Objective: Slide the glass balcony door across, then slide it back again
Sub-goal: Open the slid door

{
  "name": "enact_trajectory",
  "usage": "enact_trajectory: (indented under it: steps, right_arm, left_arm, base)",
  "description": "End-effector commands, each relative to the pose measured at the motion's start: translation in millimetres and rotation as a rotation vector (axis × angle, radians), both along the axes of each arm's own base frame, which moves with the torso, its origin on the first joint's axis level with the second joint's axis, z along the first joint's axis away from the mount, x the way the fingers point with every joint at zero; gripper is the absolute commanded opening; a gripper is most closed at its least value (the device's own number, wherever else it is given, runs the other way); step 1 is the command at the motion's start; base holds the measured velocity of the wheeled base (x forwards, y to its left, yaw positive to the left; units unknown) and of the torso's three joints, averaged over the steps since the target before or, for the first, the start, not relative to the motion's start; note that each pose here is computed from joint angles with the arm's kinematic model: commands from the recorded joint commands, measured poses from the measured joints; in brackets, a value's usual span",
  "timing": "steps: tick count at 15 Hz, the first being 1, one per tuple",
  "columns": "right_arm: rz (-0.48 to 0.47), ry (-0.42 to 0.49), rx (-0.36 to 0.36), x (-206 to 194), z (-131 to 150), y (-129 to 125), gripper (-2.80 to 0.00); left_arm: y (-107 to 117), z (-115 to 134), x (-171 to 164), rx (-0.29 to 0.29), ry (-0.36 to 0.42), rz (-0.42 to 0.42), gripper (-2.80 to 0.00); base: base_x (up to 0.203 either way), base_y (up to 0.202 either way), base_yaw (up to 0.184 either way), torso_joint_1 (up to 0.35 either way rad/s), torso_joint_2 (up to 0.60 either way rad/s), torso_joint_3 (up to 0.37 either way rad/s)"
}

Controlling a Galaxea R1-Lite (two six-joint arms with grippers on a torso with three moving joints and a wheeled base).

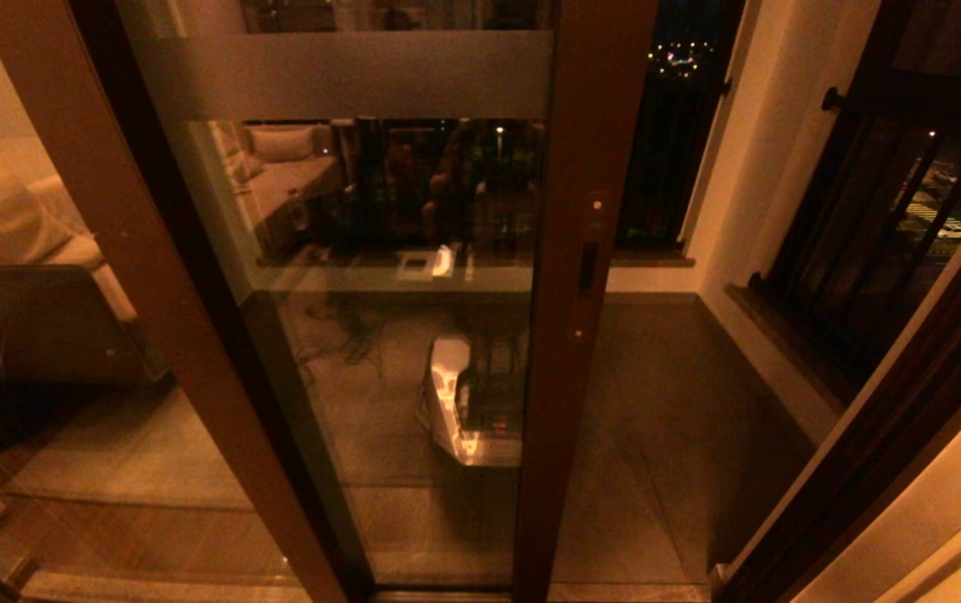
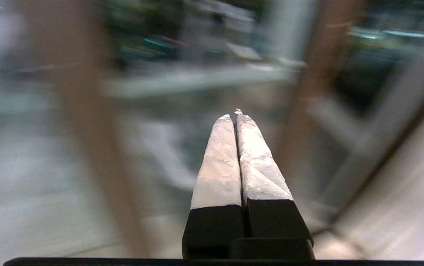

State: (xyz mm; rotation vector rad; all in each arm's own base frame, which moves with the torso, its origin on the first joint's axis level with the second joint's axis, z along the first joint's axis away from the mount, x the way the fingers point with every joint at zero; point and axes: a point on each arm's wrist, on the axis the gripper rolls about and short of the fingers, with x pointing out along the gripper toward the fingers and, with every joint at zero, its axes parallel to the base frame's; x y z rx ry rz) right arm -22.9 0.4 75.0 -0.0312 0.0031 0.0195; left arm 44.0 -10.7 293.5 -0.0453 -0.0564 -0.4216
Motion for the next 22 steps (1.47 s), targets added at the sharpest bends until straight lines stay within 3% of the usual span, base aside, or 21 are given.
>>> enact_trajectory:
  steps: [1, 2, 4, 8, 10, 14, 18, 22]
  right_arm:
    - [0.001, 0.001, -0.001, 0.1, -0.5, 0.0, -2.80]
    - [-0.001, 0.001, -0.001, 0.1, -0.5, 0.0, -2.80]
    - [0.000, 0.001, -0.001, 0.1, -0.5, 0.0, -2.80]
    - [0.001, 0.001, -0.001, 0.1, -0.5, 0.0, -2.80]
    - [0.001, 0.003, -0.001, 0.2, -0.9, 0.0, -2.80]
    - [0.001, 0.000, -0.001, 0.0, -0.5, 0.0, -2.80]
    - [0.001, 0.001, -0.001, 0.1, -0.5, 0.0, -2.80]
    - [0.001, 0.001, -0.001, 0.1, -0.5, 0.0, -2.80]
  left_arm:
    - [-22.7, 1.6, 80.4, -0.029, 0.223, -0.158, -2.80]
    - [-41.2, -0.9, 97.7, -0.031, 0.276, -0.228, -2.80]
    - [-82.5, -18.8, 136.7, -0.001, 0.374, -0.229, -2.80]
    - [-157.4, -49.7, 166.2, 0.056, 0.392, -0.208, -2.80]
    - [-184.7, -66.8, 179.2, 0.101, 0.403, -0.145, -2.80]
    - [-243.4, -87.2, 186.5, 0.090, 0.323, -0.146, -2.80]
    - [-281.7, -75.0, 194.9, 0.035, 0.246, -0.149, -2.80]
    - [-319.9, -80.5, 212.8, 0.031, 0.202, -0.116, -2.80]
  base:
    - [0.000, 0.000, 0.000, 0.000, 0.00, 0.000]
    - [0.000, 0.000, 0.000, 0.000, 0.00, 0.000]
    - [0.000, 0.000, 0.000, 0.000, 0.00, 0.000]
    - [0.000, 0.000, 0.000, 0.000, 0.00, 0.000]
    - [0.000, 0.000, 0.000, 0.000, 0.00, 0.000]
    - [0.000, 0.000, 0.000, 0.000, 0.00, 0.000]
    - [0.000, 0.000, 0.000, 0.000, 0.00, 0.000]
    - [0.000, 0.000, 0.000, 0.000, 0.00, 0.000]
